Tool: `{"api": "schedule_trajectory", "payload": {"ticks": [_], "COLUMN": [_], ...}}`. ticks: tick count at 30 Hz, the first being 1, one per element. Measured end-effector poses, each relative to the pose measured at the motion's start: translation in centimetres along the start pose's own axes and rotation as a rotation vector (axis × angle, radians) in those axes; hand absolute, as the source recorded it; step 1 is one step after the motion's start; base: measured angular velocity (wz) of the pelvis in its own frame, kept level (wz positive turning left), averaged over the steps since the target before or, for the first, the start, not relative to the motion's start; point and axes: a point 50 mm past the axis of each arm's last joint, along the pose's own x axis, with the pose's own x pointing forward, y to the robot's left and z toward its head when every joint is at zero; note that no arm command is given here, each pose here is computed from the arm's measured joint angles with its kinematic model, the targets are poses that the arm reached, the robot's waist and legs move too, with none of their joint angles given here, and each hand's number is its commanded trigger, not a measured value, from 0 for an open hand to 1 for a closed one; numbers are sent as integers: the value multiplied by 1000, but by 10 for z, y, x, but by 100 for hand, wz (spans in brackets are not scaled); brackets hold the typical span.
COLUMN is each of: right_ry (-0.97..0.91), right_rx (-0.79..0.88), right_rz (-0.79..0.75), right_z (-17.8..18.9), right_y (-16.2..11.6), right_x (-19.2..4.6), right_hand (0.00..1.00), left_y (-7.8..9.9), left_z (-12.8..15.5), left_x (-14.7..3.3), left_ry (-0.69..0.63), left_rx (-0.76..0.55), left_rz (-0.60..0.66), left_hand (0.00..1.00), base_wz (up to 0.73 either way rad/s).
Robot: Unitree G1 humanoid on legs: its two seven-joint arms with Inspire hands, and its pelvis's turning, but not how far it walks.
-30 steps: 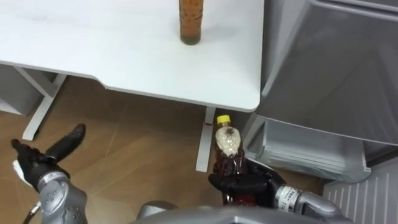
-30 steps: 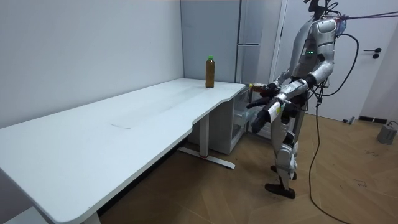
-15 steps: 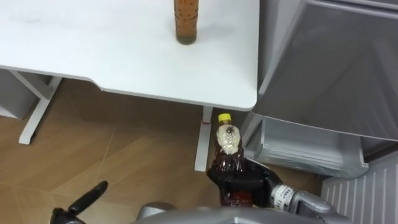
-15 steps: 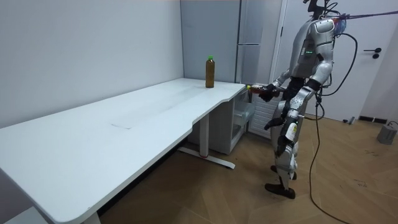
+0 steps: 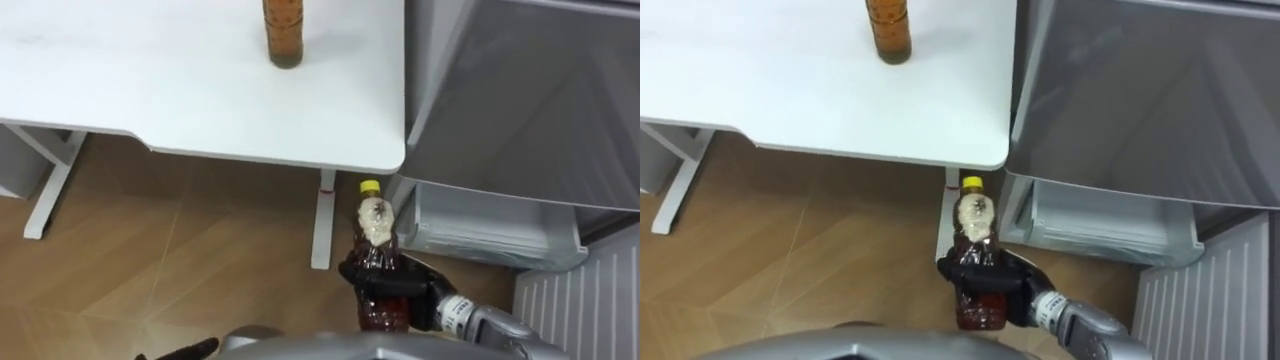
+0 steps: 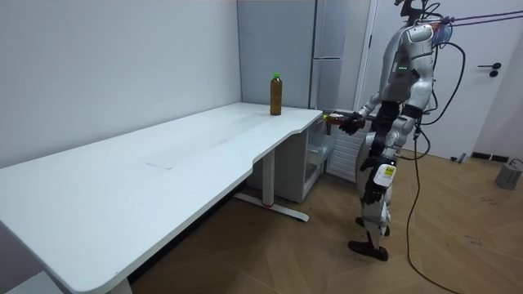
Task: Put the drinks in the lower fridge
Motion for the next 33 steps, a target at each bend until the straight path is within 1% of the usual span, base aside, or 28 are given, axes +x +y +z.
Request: {"api": "schedule_trajectory", "payload": {"ticks": [2, 5, 8, 12, 13, 16, 20, 25, 33], "right_ry": [-32, -93, -131, -152, -163, -174, -220, -289, -288], "right_rx": [26, 106, 146, 214, 247, 361, 484, 559, 595], "right_rz": [-43, -64, -84, -173, -215, -309, -396, -460, -528], "right_z": [4, 7, 8, 3, -2, -14, -19, -15, -16], "right_y": [-5, -7, -10, -22, -26, -34, -40, -45, -48], "right_x": [-3, -3, -4, -10, -11, -14, -18, -20, -22], "right_hand": [100, 100, 100, 100, 100, 100, 100, 100, 100], "left_y": [-4, -10, -13, -16, -17, -19, -20, -19, -20], "left_z": [3, 4, 4, 6, 8, 10, 11, 9, 6], "left_x": [1, 1, 1, 1, 2, 2, 2, 2, 2], "left_ry": [-12, -21, -26, -35, -41, -48, -58, -62, -56], "left_rx": [86, 175, 266, 314, 329, 337, 355, 376, 373], "left_rz": [-13, -53, -83, -98, -99, -97, -91, -89, -92], "left_hand": [0, 0, 0, 0, 0, 0, 0, 0, 0], "base_wz": [0, 0, 0, 0, 0, -2, -3, -6, -1]}}
